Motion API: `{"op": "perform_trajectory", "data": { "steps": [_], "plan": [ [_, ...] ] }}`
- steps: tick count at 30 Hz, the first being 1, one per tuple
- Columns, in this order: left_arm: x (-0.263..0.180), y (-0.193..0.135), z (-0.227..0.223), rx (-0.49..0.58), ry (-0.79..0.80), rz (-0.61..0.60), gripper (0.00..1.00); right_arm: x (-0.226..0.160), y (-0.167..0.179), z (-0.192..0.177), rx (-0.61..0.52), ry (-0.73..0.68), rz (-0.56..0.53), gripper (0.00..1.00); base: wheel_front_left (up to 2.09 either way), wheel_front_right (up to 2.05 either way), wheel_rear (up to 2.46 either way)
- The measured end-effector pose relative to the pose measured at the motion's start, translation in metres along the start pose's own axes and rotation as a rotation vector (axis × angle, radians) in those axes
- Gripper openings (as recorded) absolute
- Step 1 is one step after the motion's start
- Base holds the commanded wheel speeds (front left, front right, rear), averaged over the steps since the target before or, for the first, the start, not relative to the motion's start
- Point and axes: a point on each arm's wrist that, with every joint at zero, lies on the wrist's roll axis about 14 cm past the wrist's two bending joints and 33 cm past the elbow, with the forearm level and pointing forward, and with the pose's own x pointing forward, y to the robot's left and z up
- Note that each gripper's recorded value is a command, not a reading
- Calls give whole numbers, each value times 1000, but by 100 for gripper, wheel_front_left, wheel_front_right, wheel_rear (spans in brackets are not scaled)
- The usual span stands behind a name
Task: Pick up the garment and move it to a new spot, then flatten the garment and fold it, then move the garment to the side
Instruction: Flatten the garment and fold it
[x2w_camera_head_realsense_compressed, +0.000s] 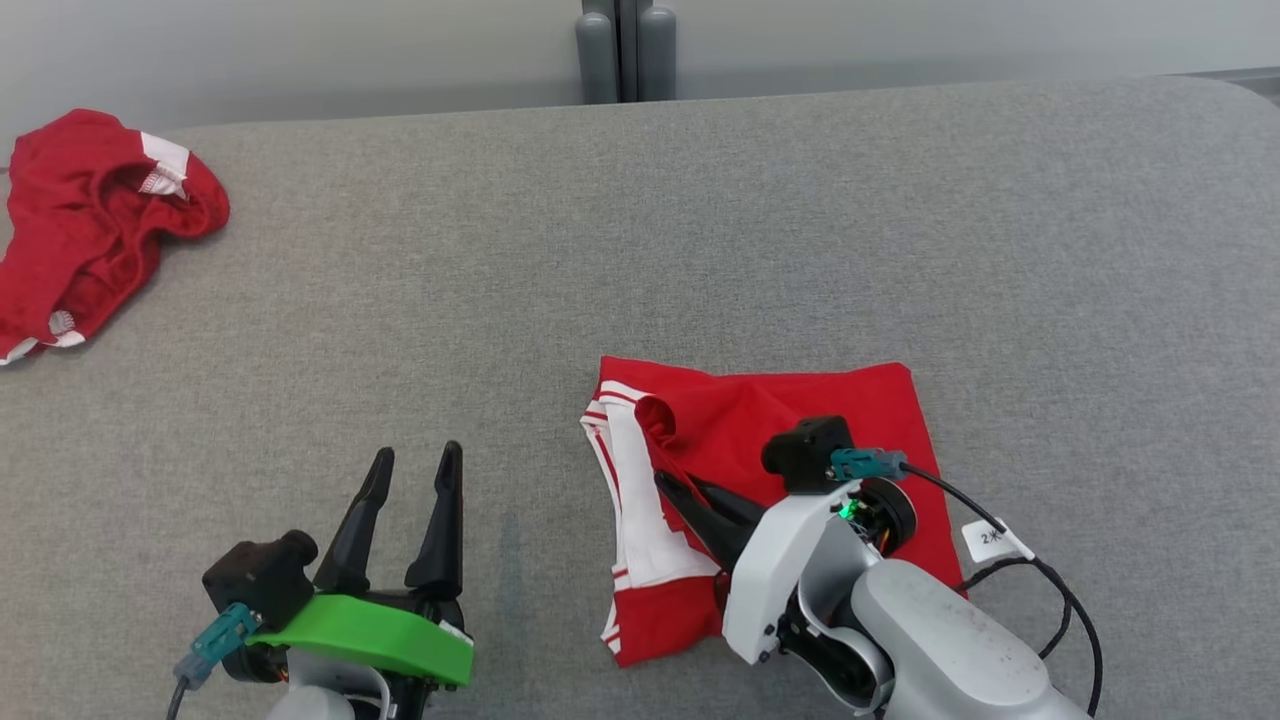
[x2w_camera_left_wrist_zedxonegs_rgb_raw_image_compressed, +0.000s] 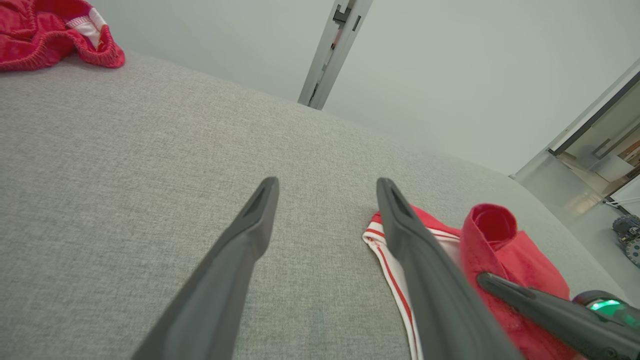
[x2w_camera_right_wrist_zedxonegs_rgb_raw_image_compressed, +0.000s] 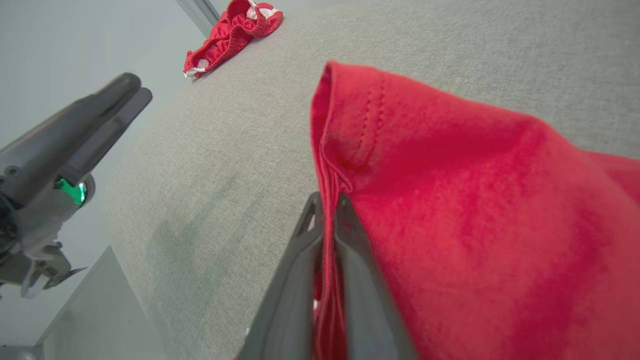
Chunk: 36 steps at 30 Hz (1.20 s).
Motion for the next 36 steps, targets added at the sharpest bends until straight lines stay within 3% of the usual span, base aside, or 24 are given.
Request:
{"op": "perform_trajectory", "data": {
  "steps": [4, 6, 8, 9, 19, 28, 36],
  "plan": [
    [-1, 1, -1, -6, -1, 5, 100, 7, 4, -5, 4, 19, 21, 0, 0, 0, 0],
    [0, 1, 0, -6, -3, 5, 100, 10, 7, -6, 4, 24, 36, 31, 0, 0, 0],
    [1, 1, -1, -6, -3, 5, 100, 13, 16, -6, 8, 24, 67, 90, 0, 0, 0],
    [1, 1, -1, -7, -2, 4, 100, 13, 20, -5, 15, 22, 79, 100, 0, 0, 0],
    [5, -5, -5, -3, 8, -16, 100, 16, 9, 19, -27, -85, 56, 100, 0, 0, 0],
    [24, -29, 13, 53, -54, -88, 100, -5, -57, 74, -197, -267, -153, 100, 0, 0, 0],
    [33, -39, 27, 97, -106, -102, 100, -56, -105, 106, -245, -403, -358, 100, 0, 0, 0]
  ]
}}
